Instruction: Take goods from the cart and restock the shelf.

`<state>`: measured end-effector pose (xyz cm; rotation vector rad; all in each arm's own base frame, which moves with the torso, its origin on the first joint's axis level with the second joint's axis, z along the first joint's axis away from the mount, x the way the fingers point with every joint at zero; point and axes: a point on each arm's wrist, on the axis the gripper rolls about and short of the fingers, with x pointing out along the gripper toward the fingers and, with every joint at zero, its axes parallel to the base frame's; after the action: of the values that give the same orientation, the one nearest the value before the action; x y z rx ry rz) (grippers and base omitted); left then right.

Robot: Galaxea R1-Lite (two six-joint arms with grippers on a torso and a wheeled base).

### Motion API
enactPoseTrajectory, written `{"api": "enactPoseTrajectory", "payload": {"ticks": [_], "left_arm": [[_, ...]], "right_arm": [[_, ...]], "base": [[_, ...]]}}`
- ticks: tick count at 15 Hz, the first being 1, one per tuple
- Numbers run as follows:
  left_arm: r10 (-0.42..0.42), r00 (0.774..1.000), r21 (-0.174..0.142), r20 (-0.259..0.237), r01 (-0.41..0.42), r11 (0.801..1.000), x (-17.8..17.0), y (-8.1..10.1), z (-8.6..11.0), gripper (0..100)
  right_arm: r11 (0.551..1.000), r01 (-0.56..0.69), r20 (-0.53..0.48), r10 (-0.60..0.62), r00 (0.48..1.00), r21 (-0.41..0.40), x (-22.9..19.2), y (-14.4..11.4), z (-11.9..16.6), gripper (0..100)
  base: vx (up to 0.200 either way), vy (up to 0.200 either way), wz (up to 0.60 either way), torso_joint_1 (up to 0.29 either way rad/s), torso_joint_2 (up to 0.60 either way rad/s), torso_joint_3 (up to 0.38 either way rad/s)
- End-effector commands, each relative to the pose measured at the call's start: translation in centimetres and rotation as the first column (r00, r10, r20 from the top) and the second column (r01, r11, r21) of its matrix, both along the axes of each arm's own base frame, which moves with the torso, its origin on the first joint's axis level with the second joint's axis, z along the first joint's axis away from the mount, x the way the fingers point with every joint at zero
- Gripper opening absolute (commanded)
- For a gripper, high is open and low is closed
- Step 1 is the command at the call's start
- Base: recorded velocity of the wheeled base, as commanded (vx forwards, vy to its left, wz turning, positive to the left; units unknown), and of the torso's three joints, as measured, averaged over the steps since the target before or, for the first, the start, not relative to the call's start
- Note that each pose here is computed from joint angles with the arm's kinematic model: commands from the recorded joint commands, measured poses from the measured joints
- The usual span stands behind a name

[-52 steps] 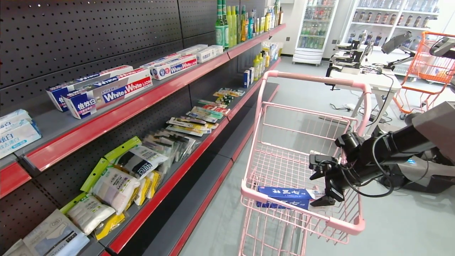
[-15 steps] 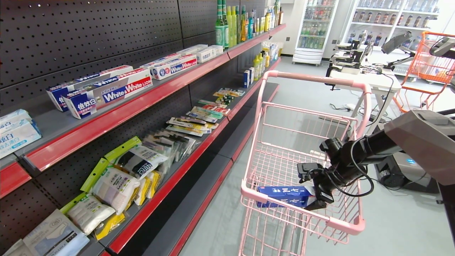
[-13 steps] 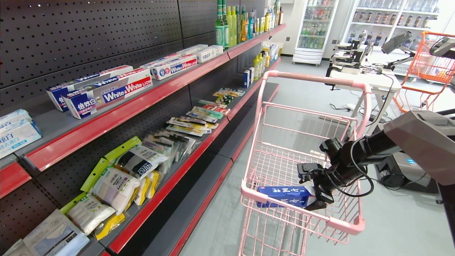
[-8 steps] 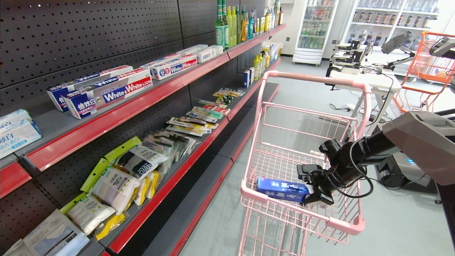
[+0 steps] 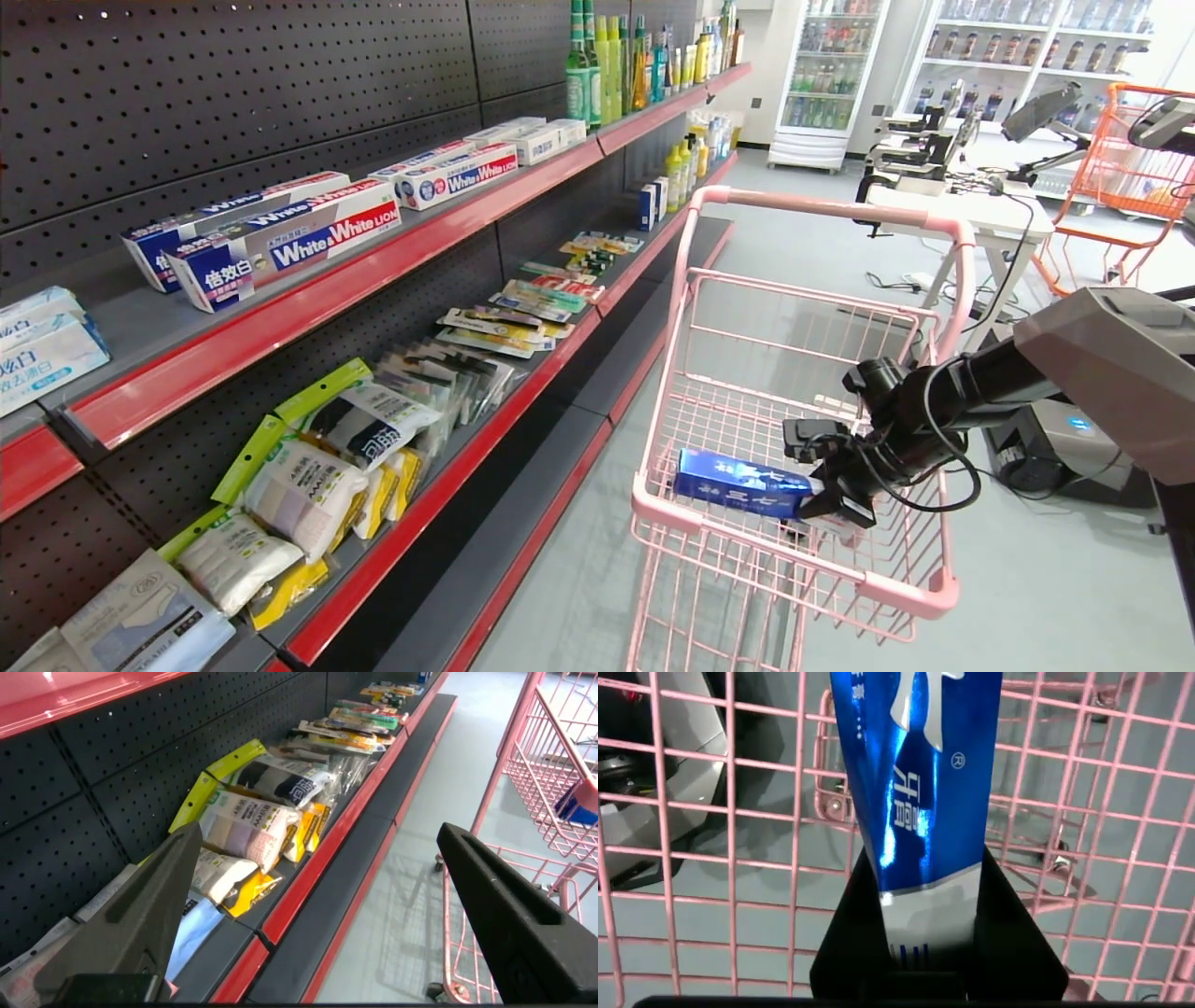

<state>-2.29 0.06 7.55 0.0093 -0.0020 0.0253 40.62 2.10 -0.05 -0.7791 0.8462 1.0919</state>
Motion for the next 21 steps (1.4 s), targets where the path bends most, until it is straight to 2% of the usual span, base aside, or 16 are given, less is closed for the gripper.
{"api": "enactPoseTrajectory", "payload": {"ticks": [1,7,10,11,12,14,16,17,18,21], "left_arm": [[0.001,1.000,0.000,-0.002,-0.001,1.000,0.0,0.0,0.0,100],[0.001,1.000,0.000,-0.001,-0.001,1.000,0.0,0.0,0.0,100],[0.001,1.000,0.000,-0.002,-0.001,1.000,0.0,0.0,0.0,100],[0.001,1.000,0.000,-0.001,-0.001,1.000,0.0,0.0,0.0,100],[0.001,1.000,0.000,-0.001,-0.001,1.000,0.0,0.0,0.0,100],[0.001,1.000,0.000,-0.002,-0.001,1.000,0.0,0.0,0.0,100],[0.002,1.000,0.000,-0.001,-0.002,1.000,0.0,0.0,0.0,100],[0.001,1.000,0.000,-0.001,-0.001,1.000,0.0,0.0,0.0,100],[0.002,1.000,0.000,-0.001,-0.002,1.000,0.0,0.0,0.0,100],[0.001,1.000,0.000,-0.002,-0.001,1.000,0.0,0.0,0.0,100]], "right_arm": [[1.000,0.029,0.059,-0.029,0.998,0.008,0.1,-0.7,2.4,0],[0.979,0.189,0.066,-0.194,0.979,0.070,-1.1,-1.3,6.7,0],[0.941,0.312,0.083,-0.324,0.942,0.135,-2.3,-1.7,10.6,0],[0.890,0.415,0.057,-0.432,0.900,0.187,-3.0,-1.4,12.4,0],[0.857,0.471,0.045,-0.489,0.871,0.208,-3.5,-1.3,13.1,0],[0.751,0.589,0.059,-0.630,0.774,0.298,-5.2,-0.9,15.4,0],[0.645,0.664,0.107,-0.743,0.660,0.379,-7.6,-0.4,18.3,0],[0.614,0.686,0.120,-0.772,0.624,0.390,-8.6,-0.5,19.2,0],[0.558,0.715,0.135,-0.819,0.558,0.421,-10.9,-0.7,20.9,0],[0.434,0.765,0.203,-0.901,0.385,0.476,-16.1,-0.9,23.4,0]], "base": [[0.000,0.000,0.00,0.000,0.00,0.000],[0.000,0.000,0.00,0.000,0.00,0.000],[0.000,0.000,0.00,0.000,0.00,0.000],[0.000,0.000,0.00,0.000,0.00,0.000],[0.000,0.000,0.00,0.000,0.00,0.000],[0.000,0.000,0.00,0.000,0.00,0.000],[0.000,0.000,0.00,0.000,0.00,0.000],[0.000,0.000,0.00,0.000,0.00,0.000],[0.000,0.000,0.00,0.000,0.00,0.000],[0.000,0.000,0.00,0.000,0.00,0.000]]}}
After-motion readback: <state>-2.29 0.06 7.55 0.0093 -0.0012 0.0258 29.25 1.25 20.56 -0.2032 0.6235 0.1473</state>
